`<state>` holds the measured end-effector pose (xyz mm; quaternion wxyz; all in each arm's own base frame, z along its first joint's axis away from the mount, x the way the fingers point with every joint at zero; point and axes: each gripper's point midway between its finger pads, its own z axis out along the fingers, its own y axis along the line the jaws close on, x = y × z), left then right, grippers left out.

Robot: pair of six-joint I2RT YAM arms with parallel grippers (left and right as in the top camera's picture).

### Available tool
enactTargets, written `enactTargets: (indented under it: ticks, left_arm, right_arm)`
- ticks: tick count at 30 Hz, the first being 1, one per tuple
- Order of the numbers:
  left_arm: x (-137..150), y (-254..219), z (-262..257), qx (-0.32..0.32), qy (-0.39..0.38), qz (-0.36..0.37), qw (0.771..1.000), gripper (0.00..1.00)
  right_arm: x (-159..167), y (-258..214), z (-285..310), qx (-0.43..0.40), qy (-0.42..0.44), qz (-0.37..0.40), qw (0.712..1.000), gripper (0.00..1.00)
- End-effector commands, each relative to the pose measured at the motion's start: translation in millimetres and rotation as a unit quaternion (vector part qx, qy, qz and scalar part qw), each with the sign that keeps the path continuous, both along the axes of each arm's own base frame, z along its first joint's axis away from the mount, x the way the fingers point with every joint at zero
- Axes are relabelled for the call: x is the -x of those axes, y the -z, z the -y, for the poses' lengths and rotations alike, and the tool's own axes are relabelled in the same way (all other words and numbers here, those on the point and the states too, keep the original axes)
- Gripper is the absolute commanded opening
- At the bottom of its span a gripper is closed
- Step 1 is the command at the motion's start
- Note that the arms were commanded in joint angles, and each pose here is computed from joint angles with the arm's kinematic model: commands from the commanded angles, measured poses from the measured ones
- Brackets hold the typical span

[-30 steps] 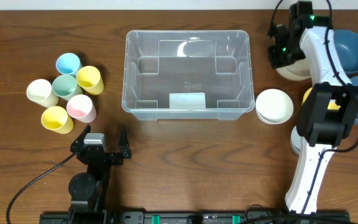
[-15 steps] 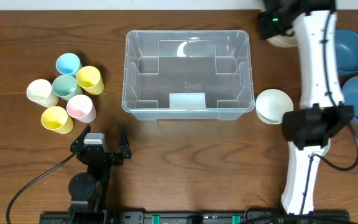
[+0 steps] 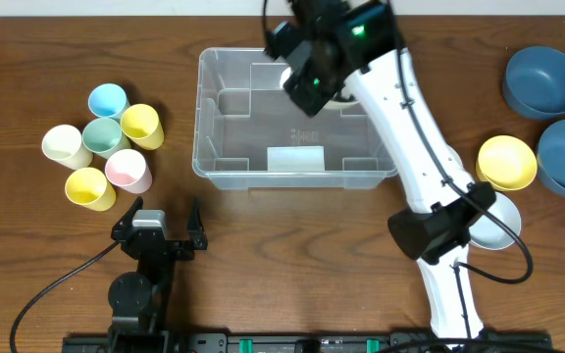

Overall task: Pack container
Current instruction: 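Lift the cream bowl and carry it left over the clear bin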

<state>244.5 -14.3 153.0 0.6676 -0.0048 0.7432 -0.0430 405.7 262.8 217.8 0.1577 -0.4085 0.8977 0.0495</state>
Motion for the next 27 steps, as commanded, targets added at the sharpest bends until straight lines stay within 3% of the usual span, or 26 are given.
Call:
enactTargets:
  ticks: [1, 14, 27]
  left_arm:
    - [1, 15, -1, 0.005, -0.003, -0.023, 1.000, 0.98]
    - [1, 15, -1, 0.005, -0.003, -0.023, 1.000, 0.98]
    - [1, 15, -1, 0.005, -0.003, -0.023, 1.000, 0.98]
  right_arm:
    - [5, 19, 12, 0.056, -0.031, -0.007, 0.998, 0.01]
    - [-2, 114, 25, 0.105, -0.065, -0.054, 0.991, 0.01]
    - [-34, 154, 48, 0.096, -0.032, -0.024, 0.995, 0.01]
